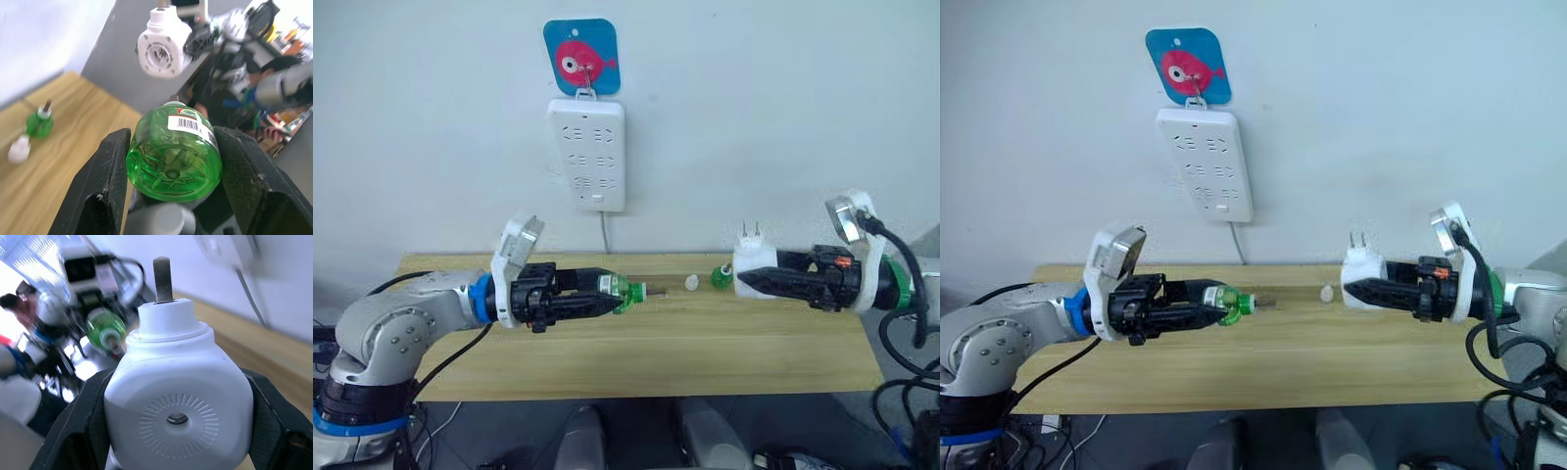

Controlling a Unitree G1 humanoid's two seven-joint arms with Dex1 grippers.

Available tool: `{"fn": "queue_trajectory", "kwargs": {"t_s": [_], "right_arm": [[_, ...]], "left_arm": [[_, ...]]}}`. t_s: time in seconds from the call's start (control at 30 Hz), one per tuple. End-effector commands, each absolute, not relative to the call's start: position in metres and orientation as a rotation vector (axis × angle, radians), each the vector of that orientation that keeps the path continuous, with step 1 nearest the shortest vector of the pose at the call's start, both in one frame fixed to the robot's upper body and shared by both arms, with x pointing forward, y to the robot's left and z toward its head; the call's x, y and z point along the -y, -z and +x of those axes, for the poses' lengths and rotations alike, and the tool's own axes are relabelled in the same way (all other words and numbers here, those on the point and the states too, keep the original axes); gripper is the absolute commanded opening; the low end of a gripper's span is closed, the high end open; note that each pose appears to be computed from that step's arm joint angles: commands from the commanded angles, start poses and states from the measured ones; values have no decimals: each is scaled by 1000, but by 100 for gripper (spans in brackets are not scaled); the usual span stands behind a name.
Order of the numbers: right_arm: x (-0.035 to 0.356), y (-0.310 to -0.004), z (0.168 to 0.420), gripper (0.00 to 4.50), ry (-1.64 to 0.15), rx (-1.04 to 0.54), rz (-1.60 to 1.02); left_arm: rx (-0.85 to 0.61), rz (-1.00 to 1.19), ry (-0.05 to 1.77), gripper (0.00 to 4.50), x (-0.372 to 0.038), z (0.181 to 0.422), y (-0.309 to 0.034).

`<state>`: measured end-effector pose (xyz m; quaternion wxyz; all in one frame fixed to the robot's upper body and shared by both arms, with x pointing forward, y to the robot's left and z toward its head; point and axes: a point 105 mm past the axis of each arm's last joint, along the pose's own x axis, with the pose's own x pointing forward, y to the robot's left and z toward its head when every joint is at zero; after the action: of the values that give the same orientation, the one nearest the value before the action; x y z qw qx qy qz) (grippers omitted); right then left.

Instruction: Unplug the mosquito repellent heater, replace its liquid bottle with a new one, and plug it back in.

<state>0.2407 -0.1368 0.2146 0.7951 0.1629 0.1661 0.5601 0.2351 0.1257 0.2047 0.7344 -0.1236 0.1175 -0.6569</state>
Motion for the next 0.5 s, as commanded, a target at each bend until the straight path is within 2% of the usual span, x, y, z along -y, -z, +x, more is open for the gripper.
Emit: {"fn": "queue_trajectory", "kwargs": {"t_s": [0.03, 0.5], "right_arm": [[125, -225, 234, 304, -1233, -295, 399], [93, -228, 221, 304, -1265, -354, 527]], "left_arm": [[-211, -286, 1464, 234, -124, 232, -219], [-194, -170, 1521, 234, -113, 237, -222]]}}
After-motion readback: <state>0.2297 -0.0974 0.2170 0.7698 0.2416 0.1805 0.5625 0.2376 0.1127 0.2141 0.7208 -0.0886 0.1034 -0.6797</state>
